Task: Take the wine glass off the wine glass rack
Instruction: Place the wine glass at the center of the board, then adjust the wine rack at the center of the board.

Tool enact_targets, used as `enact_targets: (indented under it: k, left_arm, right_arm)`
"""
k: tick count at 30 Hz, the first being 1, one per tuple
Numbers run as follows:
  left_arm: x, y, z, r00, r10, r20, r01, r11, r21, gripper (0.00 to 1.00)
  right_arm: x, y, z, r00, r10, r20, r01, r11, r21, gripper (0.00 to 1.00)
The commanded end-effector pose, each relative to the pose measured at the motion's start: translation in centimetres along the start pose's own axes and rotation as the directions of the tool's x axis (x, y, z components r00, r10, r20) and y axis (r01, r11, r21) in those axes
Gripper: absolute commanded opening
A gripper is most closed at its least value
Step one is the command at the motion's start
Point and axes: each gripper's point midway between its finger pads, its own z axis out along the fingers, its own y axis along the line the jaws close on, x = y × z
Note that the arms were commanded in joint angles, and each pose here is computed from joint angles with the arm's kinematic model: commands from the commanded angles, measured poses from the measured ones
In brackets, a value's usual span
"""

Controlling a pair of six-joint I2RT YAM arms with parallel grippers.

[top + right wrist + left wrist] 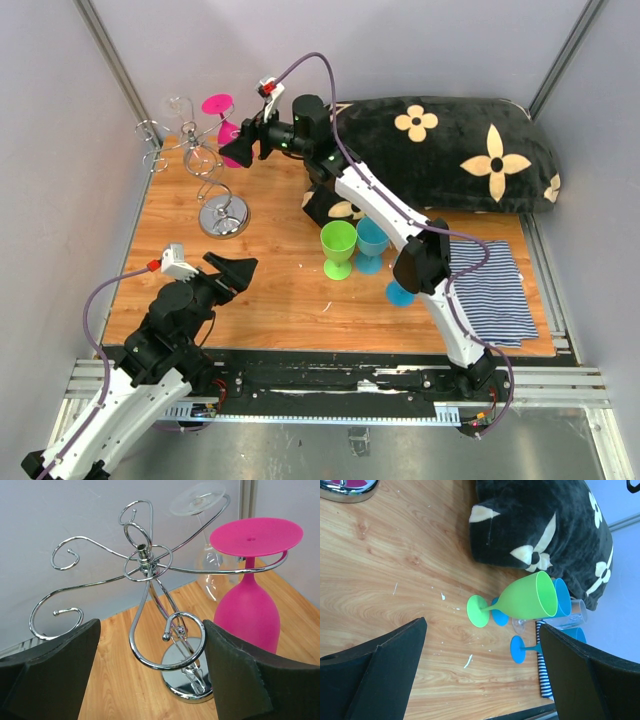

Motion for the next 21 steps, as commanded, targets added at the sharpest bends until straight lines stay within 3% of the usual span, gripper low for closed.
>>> enact_targets:
  k: [1, 9, 21]
  left_arm:
    - [-1.0, -0.6, -0.4, 0.999, -0.026, 0.031, 0.025, 1.0, 0.015, 1.0]
    - [-0.9, -0.3, -0.5, 0.999, -0.03, 0.033, 0.03, 1.0, 0.006, 1.0]
    - [-1.1, 0.2, -0.7, 0.998, -0.035, 0.048, 0.036, 0.999, -0.006, 1.0]
  right_arm:
    - [-3.3, 5.3, -1.4, 0.999, -0.018, 0.028, 0.02, 0.996, -0.088, 0.81]
    - [-3.3, 9.0, -2.3, 0.993, -0.115, -0.002, 0.114, 0.987, -0.111, 0.78]
    - [0.4, 14.4, -3.0, 0.993, -0.074, -0.089, 0.061, 0.988, -0.14, 0.78]
